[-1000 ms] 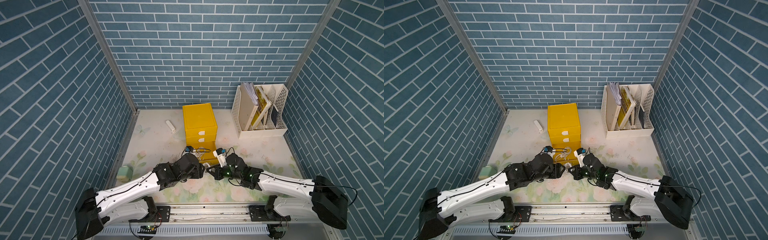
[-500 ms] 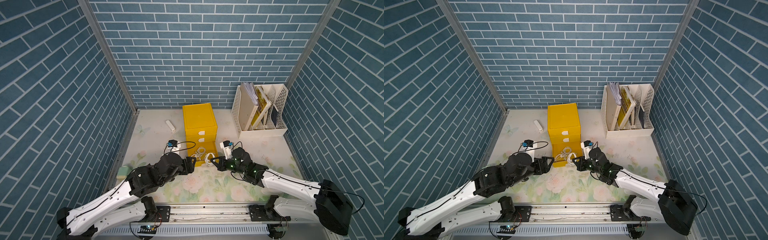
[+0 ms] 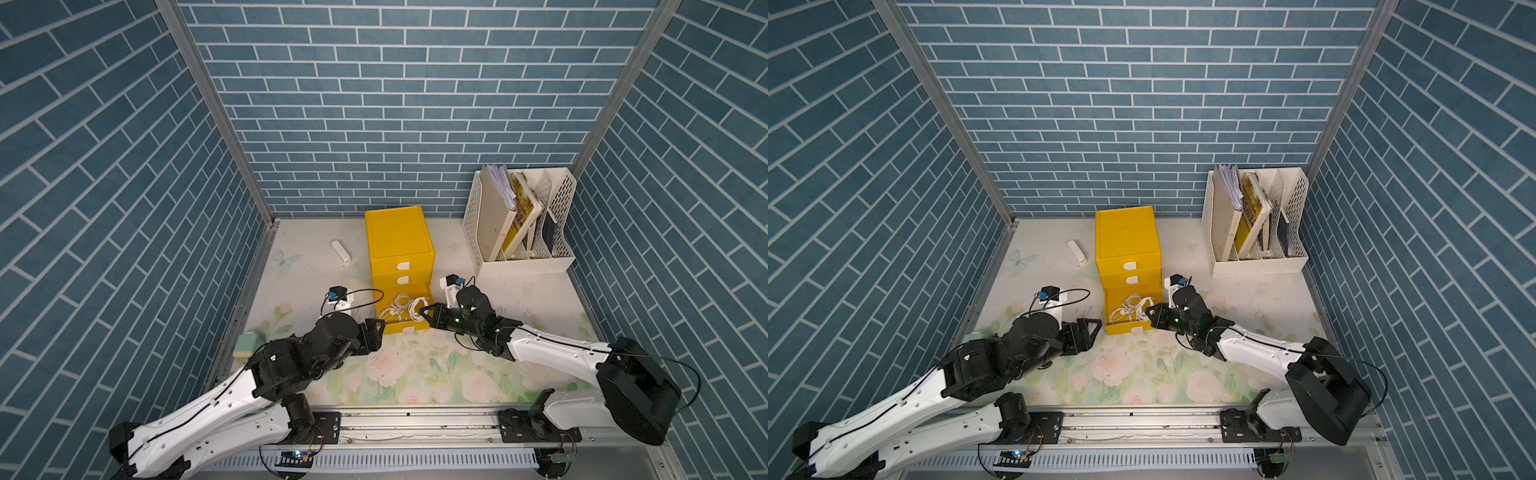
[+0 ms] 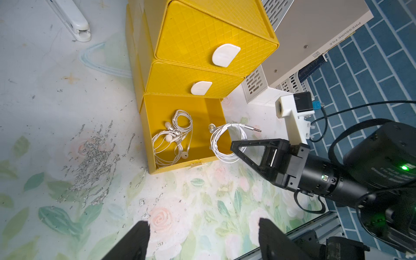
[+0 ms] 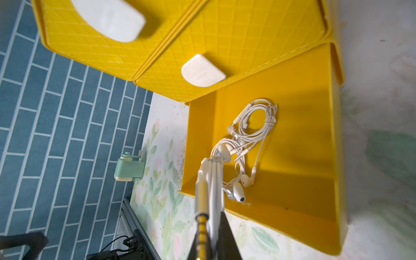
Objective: Place the wired earphones into the drawer by color
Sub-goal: Place the wired earphones in the drawer.
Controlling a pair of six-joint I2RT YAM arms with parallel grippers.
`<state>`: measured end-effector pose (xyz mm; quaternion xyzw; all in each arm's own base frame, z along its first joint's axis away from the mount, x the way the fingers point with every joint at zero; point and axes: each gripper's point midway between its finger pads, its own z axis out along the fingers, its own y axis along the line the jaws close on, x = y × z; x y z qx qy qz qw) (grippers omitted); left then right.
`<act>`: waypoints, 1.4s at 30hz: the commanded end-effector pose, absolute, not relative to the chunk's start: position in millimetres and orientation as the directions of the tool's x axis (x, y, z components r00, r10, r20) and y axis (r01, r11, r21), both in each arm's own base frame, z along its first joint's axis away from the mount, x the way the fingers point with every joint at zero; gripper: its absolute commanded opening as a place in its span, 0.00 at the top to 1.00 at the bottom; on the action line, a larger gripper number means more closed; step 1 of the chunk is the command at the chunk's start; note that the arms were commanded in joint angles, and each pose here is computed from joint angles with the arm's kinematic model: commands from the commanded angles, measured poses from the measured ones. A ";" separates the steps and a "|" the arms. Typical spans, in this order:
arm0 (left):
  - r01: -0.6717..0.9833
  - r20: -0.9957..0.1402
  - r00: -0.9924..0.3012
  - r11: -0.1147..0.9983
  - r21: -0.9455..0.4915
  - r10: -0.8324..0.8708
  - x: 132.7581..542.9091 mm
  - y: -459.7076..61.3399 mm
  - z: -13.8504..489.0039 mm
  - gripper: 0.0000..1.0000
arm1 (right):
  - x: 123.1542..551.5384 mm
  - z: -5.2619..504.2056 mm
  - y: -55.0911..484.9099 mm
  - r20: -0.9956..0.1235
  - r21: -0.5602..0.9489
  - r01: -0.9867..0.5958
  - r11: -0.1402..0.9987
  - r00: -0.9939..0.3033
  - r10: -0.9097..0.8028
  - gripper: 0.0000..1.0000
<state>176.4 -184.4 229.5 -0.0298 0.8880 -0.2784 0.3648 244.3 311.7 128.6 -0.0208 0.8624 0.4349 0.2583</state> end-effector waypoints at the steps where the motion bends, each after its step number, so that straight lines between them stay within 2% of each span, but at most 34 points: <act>1: 0.146 -0.635 -0.727 0.846 -0.514 -0.261 176.2 -182.3 228.2 0.19 | 258.2 135.9 316.2 -0.457 0.758 -0.238 0.608 -0.858 0.234 0.98; 11: 0.137 -0.633 -0.729 0.851 -0.507 -0.260 177.0 -181.7 221.6 0.19 | 274.7 120.9 323.4 -0.433 0.760 -0.214 0.613 -0.871 0.233 0.96; 17: 0.133 -0.632 -0.731 0.855 -0.501 -0.257 176.9 -181.2 218.2 0.19 | 283.5 113.8 324.9 -0.423 0.751 -0.198 0.629 -0.877 0.228 0.90; 24: 0.131 -0.633 -0.730 0.858 -0.497 -0.256 176.3 -179.3 217.5 0.19 | 283.4 109.0 324.8 -0.418 0.741 -0.197 0.642 -0.883 0.212 0.67; 27: 0.130 -0.633 -0.730 0.857 -0.498 -0.257 176.3 -179.0 218.2 0.19 | 282.7 111.3 321.7 -0.429 0.729 -0.204 0.653 -0.880 0.204 0.63; 36: 0.148 -0.651 -0.718 0.860 -0.489 -0.247 180.5 -183.6 225.0 0.18 | 278.6 135.8 297.6 -0.501 0.675 -0.235 0.699 -0.842 0.201 0.61; 41: 0.199 -0.699 -0.677 0.857 -0.474 -0.229 193.7 -198.8 251.8 0.18 | 266.1 161.9 292.0 -0.539 0.680 -0.294 0.671 -0.822 0.185 0.61; 42: 0.214 -0.715 -0.663 0.859 -0.466 -0.223 198.9 -203.1 260.6 0.15 | 261.6 162.5 289.1 -0.535 0.687 -0.295 0.664 -0.824 0.187 0.62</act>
